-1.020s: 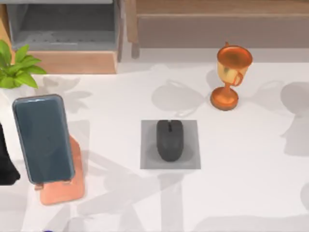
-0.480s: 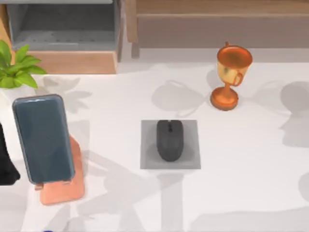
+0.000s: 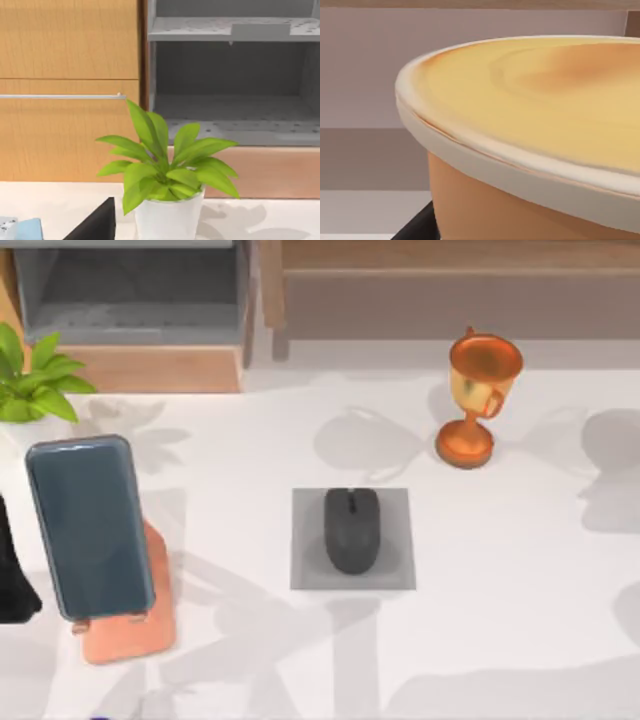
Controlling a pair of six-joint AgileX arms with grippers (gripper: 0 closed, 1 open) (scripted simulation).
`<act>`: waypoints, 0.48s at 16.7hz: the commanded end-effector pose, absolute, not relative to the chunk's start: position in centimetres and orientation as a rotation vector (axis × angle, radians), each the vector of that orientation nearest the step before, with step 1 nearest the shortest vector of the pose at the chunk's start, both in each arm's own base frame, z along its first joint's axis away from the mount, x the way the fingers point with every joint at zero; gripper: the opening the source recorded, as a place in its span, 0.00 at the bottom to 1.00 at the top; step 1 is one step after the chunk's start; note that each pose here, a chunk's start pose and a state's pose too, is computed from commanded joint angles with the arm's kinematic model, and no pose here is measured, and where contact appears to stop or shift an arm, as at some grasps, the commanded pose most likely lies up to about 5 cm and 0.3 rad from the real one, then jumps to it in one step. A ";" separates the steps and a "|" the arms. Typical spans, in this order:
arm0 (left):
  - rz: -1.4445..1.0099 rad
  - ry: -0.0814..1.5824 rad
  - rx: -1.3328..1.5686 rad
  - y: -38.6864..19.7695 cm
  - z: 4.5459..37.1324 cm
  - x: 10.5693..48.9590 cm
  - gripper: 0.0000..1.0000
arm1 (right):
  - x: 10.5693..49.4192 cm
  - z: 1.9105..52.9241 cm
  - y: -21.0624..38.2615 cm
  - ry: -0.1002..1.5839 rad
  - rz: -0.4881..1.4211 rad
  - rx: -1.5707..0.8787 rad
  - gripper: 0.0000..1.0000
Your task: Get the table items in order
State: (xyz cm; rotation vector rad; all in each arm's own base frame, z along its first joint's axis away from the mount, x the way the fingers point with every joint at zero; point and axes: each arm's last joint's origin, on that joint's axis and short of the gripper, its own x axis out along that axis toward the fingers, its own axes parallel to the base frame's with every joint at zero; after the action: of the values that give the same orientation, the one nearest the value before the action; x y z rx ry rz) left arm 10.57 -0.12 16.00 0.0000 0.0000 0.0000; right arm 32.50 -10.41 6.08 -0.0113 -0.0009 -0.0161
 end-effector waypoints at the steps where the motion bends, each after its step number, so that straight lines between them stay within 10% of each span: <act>1: 0.000 0.000 0.000 -0.1 16.0 10.6 1.00 | 32.5 6.1 -10.4 -0.001 -0.016 -0.011 0.77; 8: 0.000 0.000 0.000 -0.1 16.0 10.6 1.00 | 32.5 6.1 -10.4 -0.001 -0.016 -0.011 0.25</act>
State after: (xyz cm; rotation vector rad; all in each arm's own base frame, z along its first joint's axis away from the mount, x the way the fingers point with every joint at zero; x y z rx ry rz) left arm 10.57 -0.12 16.00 0.0000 0.0000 0.0000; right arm 32.50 -10.41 6.08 -0.0113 -0.0009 -0.0161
